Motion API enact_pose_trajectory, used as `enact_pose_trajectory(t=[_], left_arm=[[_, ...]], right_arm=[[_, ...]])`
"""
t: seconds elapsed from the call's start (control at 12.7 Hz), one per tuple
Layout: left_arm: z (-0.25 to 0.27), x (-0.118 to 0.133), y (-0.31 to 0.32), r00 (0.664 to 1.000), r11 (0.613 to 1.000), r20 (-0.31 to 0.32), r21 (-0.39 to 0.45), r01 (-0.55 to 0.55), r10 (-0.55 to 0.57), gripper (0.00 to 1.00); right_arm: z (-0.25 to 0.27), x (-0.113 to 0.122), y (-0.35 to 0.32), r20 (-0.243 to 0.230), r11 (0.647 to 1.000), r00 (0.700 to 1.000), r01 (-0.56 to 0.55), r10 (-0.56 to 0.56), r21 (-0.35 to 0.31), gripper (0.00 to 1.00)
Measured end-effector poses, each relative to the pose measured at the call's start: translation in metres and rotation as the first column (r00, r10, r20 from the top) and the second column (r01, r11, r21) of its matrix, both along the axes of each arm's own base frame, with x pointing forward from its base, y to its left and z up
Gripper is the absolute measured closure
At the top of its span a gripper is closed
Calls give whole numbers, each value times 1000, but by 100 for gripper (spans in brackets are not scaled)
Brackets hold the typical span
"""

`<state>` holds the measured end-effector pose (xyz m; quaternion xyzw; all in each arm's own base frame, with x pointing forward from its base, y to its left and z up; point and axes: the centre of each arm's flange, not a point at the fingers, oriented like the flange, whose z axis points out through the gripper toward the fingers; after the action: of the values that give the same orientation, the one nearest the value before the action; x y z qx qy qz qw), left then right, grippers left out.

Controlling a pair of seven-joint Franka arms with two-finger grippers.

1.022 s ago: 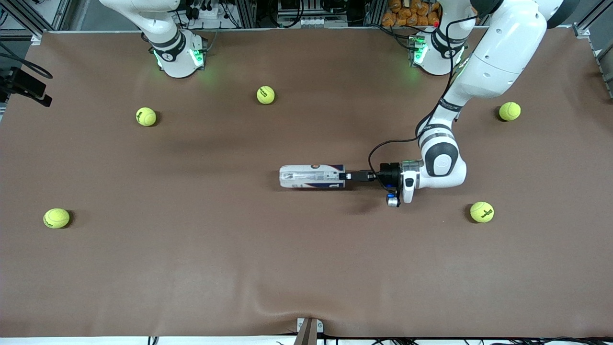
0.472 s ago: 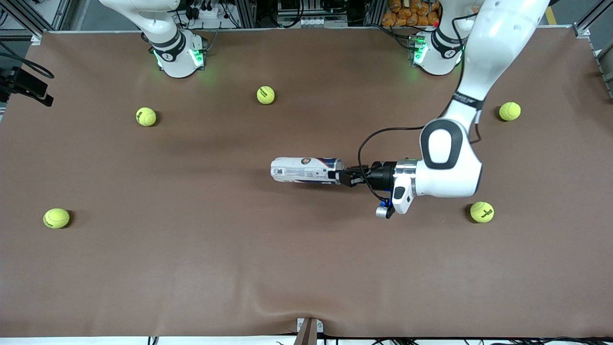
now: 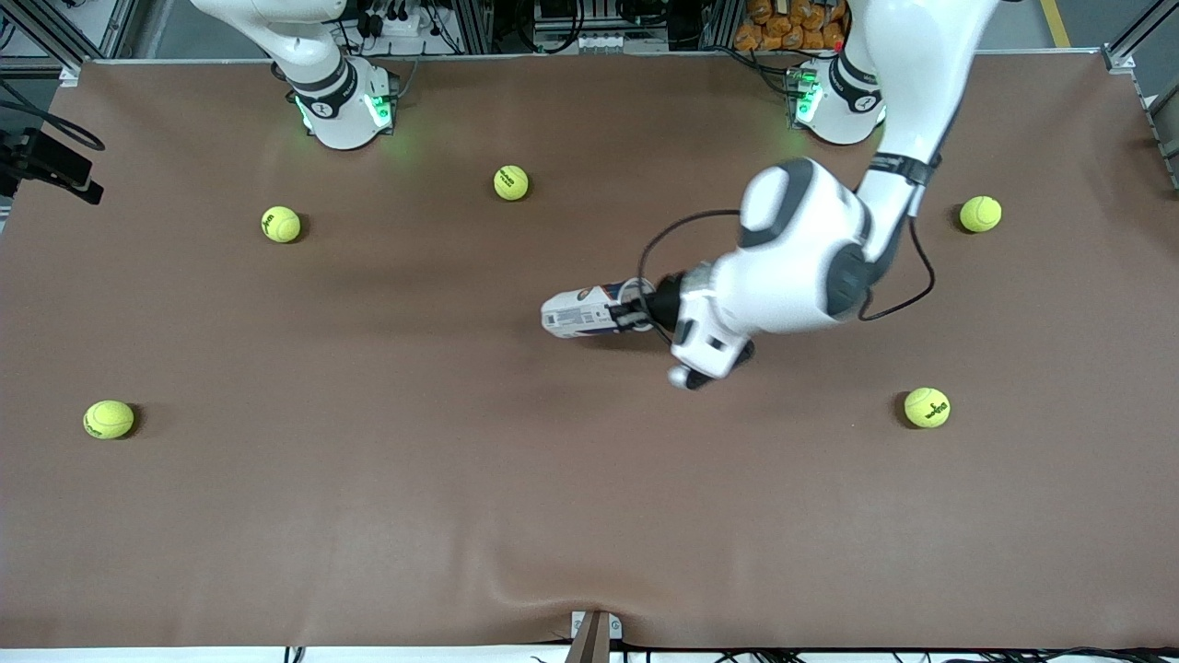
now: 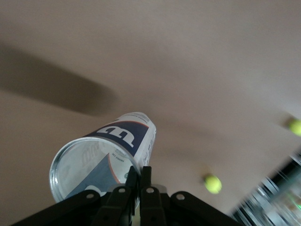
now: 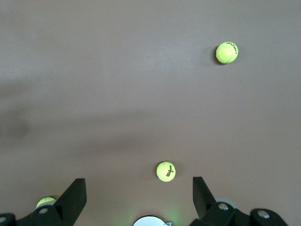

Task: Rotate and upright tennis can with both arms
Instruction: 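Rotate the can upright with the left gripper and set it down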

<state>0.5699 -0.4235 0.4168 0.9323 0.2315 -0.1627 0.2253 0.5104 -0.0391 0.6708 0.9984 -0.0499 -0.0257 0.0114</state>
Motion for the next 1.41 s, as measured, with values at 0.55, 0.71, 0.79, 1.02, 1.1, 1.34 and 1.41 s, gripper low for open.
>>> enact_pose_trajectory(t=[0.55, 0.71, 0.79, 1.02, 1.1, 1.34, 1.41], left_arm=[[-13, -94, -107, 975, 891, 171, 452, 49, -141, 95], [-31, -114, -126, 974, 867, 167, 497, 49, -151, 95], [-38, -119, -131, 976, 860, 166, 509, 35, -139, 95], [-39, -115, -130, 977, 855, 178, 519, 11, -121, 95], [-40, -112, -128, 977, 854, 178, 521, 7, -117, 95], [-49, -110, -128, 979, 849, 169, 529, 9, -116, 95], [-49, -110, -128, 979, 849, 170, 528, 9, -116, 95]], right_arm=[[0, 0, 0, 1, 1000, 1000, 0, 0, 0, 0], [0, 0, 0, 2, 1000, 1000, 0, 0, 0, 0], [1, 0, 0, 2, 1000, 1000, 0, 0, 0, 0], [1, 0, 0, 4, 1000, 1000, 1, -1, 0, 0], [1, 0, -1, 4, 1000, 1000, 1, -1, 0, 0], [2, 0, -1, 5, 1000, 1000, 1, -1, 0, 0], [4, 0, 0, 9, 1000, 1000, 1, -1, -1, 0]])
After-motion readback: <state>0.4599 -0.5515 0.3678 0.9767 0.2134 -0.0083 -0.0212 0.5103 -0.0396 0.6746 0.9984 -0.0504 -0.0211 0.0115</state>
